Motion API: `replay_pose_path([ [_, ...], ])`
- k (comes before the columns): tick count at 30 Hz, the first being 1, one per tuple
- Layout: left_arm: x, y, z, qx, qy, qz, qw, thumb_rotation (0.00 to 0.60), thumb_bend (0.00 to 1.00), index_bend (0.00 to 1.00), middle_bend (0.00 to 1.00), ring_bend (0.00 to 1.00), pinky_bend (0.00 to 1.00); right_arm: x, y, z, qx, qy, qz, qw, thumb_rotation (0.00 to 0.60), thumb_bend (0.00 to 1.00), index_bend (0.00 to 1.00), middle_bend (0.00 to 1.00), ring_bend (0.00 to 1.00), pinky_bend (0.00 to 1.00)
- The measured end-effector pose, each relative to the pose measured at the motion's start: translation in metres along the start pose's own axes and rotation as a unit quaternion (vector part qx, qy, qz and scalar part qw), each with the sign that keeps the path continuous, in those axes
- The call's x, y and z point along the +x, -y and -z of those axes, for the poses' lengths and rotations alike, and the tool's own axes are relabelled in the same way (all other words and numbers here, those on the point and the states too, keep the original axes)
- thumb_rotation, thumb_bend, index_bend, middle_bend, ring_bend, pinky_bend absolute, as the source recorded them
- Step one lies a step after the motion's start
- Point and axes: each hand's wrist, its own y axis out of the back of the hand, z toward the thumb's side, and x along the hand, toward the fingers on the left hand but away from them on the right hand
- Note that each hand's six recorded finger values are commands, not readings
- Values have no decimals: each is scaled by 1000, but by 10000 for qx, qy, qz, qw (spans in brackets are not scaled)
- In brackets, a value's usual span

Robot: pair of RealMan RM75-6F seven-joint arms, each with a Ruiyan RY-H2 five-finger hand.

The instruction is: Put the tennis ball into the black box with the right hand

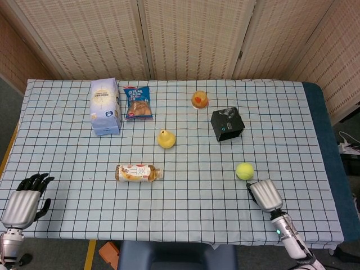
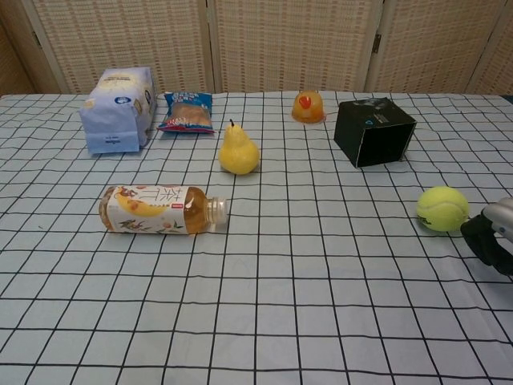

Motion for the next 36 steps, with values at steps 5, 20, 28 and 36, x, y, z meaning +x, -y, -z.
replay_pose_path([
  [5,1,1,-2,21,39,17,10000,600,462,208,137,103,182,-13,7,-8,-242,-57,-45,9997,600,971,1000,924,959,1000],
  [20,1,5,-4,9,108,140,9998,600,462,208,137,102,183,-52,12,-22,-172,-158,72,9997,600,971,1000,926,961,1000],
  [28,1,6,-5,7,139,187,9997,600,462,208,138,102,183,-63,12,-13,-3,-82,21,10000,600,970,1000,926,961,1000],
  [36,0,8,-7,26,163,225,9996,600,463,208,138,102,184,-65,4,-4,-17,-40,84,10000,600,971,1000,926,961,1000],
])
